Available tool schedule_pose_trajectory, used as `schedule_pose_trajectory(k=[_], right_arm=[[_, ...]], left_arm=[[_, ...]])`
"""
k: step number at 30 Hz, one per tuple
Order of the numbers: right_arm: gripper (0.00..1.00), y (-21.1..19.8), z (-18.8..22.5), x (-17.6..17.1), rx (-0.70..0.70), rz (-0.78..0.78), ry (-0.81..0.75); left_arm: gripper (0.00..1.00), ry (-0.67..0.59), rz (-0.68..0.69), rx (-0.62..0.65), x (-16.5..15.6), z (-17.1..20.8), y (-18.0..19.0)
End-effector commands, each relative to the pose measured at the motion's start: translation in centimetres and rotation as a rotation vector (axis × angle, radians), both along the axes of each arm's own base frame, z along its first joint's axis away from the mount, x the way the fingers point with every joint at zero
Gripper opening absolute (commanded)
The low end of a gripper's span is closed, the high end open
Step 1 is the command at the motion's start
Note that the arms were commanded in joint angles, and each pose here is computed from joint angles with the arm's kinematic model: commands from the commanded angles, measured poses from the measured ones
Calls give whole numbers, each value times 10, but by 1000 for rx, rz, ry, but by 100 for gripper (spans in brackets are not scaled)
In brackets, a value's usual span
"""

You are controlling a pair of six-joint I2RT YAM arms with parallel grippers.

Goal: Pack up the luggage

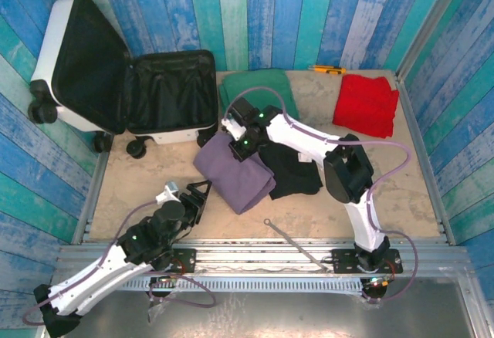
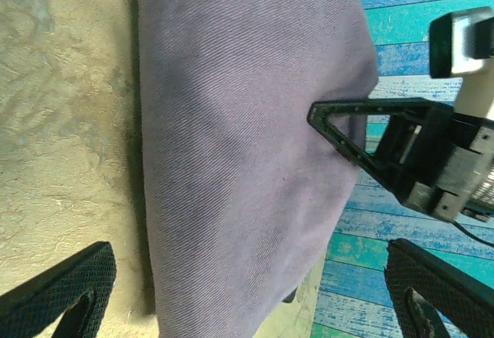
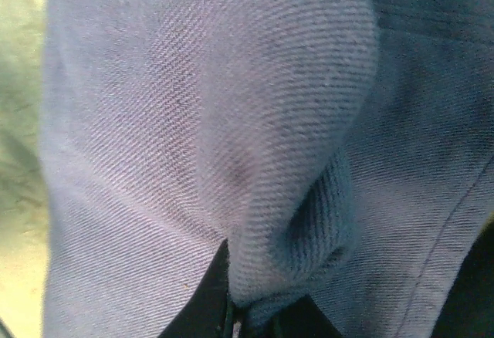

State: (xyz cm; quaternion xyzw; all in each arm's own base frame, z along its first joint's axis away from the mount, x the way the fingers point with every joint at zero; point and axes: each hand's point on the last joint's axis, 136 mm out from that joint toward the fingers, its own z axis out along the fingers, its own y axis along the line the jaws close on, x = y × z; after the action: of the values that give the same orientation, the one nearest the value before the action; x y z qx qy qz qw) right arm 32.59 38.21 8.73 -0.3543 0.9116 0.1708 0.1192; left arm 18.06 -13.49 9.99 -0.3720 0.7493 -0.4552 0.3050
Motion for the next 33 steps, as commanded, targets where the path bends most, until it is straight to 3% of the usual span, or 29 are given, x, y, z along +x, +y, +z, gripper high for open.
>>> schedule_pose_trajectory(k=[1, 6, 14, 26, 33], right_arm=[[0, -31, -31, 16, -132, -59, -12], [1, -50, -51, 20, -202, -90, -25], [13, -58, -81, 16, -209, -93, 18], [14, -77, -95, 17, -219, -130, 33], [15, -83, -92, 16, -224, -135, 26]], left_arm=[[94, 115, 2, 164, -10, -75, 14], [94, 87, 46, 162, -1, -70, 16], [94, 73, 52, 176, 6, -78, 10], [94, 64, -100, 313, 39, -64, -26], [95, 53, -67, 206, 52, -67, -38]])
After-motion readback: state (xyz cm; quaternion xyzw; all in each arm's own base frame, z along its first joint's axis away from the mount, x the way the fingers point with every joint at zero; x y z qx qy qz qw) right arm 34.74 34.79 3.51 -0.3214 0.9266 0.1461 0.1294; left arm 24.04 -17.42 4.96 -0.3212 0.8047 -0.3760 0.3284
